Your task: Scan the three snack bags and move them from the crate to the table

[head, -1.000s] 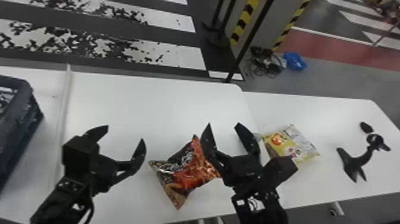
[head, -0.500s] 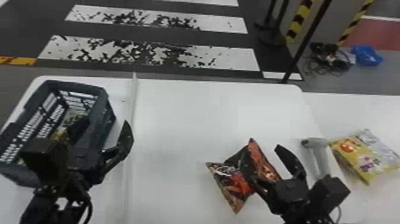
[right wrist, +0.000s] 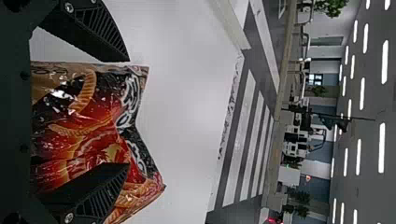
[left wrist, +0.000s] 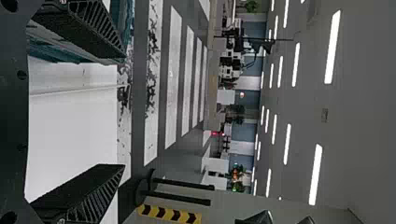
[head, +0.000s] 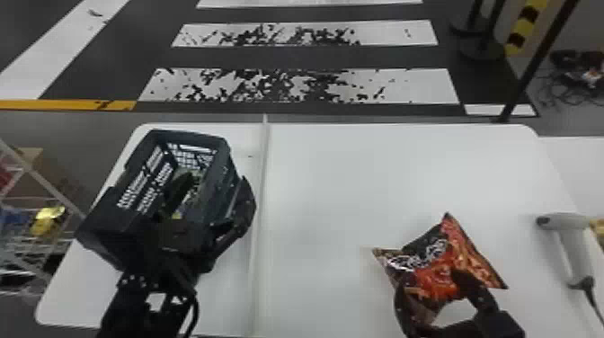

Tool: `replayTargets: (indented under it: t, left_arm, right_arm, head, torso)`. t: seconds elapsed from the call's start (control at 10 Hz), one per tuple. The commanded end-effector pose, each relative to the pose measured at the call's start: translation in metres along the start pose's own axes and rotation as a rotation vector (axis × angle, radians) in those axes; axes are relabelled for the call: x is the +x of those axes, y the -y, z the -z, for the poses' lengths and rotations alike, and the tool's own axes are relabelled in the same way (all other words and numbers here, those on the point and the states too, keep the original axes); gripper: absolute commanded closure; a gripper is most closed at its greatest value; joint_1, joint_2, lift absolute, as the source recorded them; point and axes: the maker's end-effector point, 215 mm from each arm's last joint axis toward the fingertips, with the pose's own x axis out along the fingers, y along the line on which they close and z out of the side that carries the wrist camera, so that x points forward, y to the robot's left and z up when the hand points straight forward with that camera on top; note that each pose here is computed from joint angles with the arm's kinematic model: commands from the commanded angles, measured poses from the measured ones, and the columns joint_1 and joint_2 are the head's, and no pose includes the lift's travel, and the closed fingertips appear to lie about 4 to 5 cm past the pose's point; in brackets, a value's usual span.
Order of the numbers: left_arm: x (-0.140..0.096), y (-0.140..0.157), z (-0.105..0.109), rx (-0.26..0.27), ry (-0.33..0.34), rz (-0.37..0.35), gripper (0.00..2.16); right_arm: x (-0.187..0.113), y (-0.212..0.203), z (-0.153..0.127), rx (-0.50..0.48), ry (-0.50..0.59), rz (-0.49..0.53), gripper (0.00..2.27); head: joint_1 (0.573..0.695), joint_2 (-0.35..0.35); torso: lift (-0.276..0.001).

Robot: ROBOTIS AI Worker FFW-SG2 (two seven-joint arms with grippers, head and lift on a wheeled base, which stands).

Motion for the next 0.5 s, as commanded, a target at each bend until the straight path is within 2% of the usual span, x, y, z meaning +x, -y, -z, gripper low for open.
replayTargets:
  t: [0.0,0.4]
  left_arm:
    - [0.000,0.003,0.003,-0.002,-0.005,0.007,0.03]
    - [0.000,0.007,0.003,-0.013,-0.007,0.028,0.03]
  right_arm:
    - [-0.003,-0.011,0.018,-0.074,-0.033,0.001,0.09]
    - [-0.004,-0.029,0.047,-0.282,-0.088,0.048,0.09]
  head:
    - [0.695,0.095]
    - [0.695,0.099]
  torso:
    - [-0.062]
    - [-0.062]
